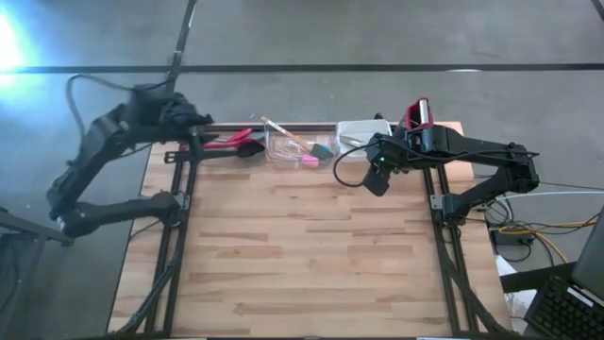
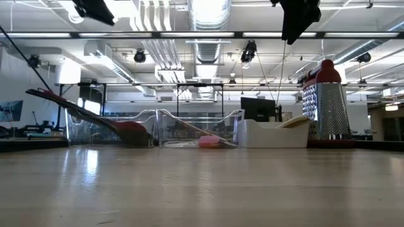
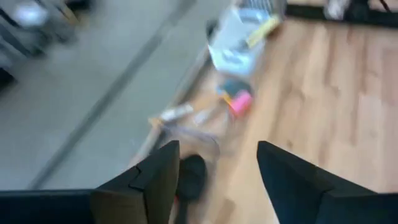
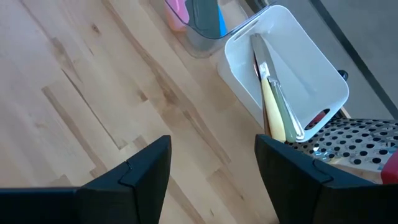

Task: Pick & Place Kitchen Items
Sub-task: Return to Home Position

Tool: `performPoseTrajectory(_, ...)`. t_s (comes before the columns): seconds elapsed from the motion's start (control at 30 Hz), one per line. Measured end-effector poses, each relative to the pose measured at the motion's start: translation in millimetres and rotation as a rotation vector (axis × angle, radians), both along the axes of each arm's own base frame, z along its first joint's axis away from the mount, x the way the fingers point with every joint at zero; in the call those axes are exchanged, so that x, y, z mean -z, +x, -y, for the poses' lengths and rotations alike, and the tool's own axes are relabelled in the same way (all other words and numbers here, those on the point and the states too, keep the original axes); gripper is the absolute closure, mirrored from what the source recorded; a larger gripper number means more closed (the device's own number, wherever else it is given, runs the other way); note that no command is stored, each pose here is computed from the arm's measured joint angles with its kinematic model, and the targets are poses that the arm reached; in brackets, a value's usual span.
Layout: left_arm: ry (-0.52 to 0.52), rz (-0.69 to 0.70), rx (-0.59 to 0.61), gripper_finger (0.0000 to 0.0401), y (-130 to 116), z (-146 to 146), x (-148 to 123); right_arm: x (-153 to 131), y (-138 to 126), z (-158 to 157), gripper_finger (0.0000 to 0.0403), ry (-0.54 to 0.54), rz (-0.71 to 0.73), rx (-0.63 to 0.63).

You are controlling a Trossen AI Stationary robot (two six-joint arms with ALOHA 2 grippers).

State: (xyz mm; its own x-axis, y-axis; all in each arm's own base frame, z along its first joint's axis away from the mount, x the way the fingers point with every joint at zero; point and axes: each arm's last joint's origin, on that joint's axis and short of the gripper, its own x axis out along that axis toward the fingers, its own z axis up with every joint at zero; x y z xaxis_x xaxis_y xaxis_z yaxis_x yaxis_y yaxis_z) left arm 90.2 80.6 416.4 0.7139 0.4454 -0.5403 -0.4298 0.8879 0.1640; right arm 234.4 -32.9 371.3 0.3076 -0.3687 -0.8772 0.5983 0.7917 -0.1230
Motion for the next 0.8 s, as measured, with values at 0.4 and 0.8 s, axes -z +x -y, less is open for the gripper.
performPoseTrajectory(0.4, 0.244, 0.216, -0.079, 0.0242, -67, 62, -13, 0, 1, 0, 0.0179, 0.001, 0.01, 0.004)
performPoseTrajectory(0.8, 0.036, 0.452, 0.176, 0.0277, -83, 90, 13, -5, 11, -2, 0.0179, -0.012, 0.12, -0.019)
